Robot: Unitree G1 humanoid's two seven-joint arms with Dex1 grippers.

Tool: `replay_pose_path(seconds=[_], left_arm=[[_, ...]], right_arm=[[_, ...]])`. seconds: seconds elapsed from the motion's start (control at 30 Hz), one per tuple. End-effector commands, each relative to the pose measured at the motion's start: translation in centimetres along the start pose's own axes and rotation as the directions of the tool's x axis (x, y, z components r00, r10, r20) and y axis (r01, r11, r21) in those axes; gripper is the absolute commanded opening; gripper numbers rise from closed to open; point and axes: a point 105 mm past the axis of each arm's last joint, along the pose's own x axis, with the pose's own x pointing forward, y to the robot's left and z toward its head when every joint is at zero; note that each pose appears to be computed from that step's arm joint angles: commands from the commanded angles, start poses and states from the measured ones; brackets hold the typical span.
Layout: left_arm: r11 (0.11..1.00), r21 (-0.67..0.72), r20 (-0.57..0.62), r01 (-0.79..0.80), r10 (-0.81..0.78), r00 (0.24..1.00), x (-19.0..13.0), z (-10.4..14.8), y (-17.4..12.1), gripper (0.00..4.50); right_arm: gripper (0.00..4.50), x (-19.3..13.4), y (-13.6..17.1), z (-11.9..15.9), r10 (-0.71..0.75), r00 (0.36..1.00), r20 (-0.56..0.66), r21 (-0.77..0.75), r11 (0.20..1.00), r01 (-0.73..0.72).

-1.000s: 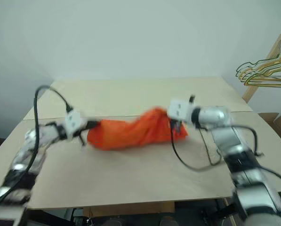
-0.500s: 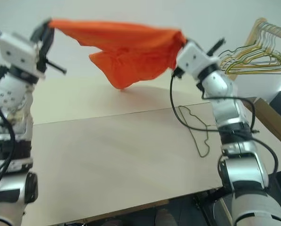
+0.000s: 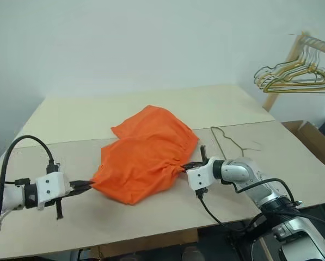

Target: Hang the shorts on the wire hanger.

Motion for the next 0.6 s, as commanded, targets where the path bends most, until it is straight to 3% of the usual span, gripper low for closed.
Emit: replay_pose_path(seconds=[0.03,0.33,0.6], left_arm=[[0.990,0.039,-0.113,0.134,-0.129,0.985,-1.5,-0.1,-1.2,0.09],[0.960,-0.045,-0.148,0.276,-0.280,0.949,-1.7,0.9,-3.9,0.09],[0.915,-0.131,-0.128,0.383,-0.398,0.908,-1.8,2.4,-6.9,0.09]], right_arm=[[0.00,-2.1,-0.1,0.6,0.117,0.993,0.009,-0.050,0.992,-0.116],[0.00,-3.9,1.0,-0.4,0.303,0.953,-0.031,-0.148,0.941,-0.304],[0.00,-4.0,1.6,-0.9,0.348,0.937,-0.033,-0.223,0.911,-0.347]])
